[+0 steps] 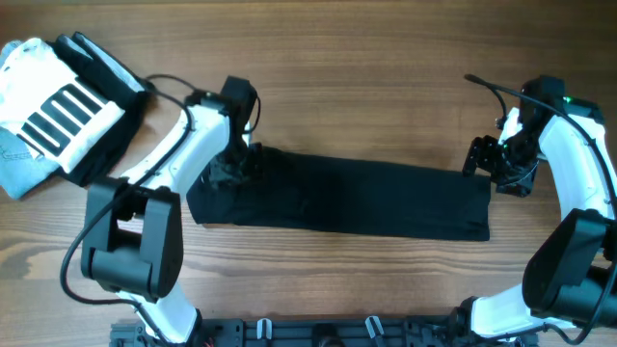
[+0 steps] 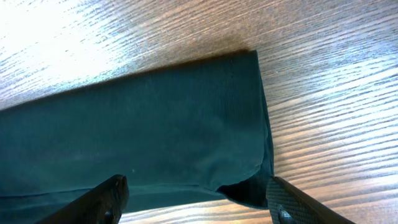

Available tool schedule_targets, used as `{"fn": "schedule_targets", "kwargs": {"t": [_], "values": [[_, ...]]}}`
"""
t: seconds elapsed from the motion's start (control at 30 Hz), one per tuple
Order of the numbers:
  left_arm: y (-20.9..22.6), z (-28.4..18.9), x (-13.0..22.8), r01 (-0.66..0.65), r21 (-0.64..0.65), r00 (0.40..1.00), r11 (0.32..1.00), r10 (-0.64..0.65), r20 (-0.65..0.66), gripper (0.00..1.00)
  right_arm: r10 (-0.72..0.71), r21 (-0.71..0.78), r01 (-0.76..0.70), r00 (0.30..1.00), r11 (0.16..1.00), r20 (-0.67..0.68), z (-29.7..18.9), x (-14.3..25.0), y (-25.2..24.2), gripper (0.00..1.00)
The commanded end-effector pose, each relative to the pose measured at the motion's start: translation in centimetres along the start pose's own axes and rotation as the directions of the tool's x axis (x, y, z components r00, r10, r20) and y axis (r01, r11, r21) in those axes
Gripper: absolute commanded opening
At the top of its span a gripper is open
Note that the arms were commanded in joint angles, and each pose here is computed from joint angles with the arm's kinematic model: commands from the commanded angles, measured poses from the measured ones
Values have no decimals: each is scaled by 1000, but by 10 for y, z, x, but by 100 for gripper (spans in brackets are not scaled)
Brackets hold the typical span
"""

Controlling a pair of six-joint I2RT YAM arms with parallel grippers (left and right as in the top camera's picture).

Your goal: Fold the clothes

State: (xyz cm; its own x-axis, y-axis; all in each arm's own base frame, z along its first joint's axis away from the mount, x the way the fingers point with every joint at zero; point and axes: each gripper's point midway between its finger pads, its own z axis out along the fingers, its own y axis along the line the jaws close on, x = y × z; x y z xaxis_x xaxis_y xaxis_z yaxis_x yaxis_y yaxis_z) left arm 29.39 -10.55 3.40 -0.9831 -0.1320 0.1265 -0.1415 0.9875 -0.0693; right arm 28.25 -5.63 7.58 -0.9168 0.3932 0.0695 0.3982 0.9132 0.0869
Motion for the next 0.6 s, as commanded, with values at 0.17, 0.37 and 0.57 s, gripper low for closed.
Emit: {"fn": "schedule_targets", "kwargs": {"t": [0.17, 0.37, 0.57], "values": [[11, 1, 19, 16, -4, 1000, 1000, -16, -21, 4, -14, 7, 14, 1000, 1000, -6, 1, 2, -3, 76], [67, -19, -5, 261, -116, 961, 958, -247, 125, 4, -4, 43, 5, 1000, 999, -22, 1, 7, -10, 77], [67, -16, -7, 265, -105, 960, 958, -253, 118, 33, -7, 48, 10, 998, 999, -61, 1, 16, -11, 86]]}}
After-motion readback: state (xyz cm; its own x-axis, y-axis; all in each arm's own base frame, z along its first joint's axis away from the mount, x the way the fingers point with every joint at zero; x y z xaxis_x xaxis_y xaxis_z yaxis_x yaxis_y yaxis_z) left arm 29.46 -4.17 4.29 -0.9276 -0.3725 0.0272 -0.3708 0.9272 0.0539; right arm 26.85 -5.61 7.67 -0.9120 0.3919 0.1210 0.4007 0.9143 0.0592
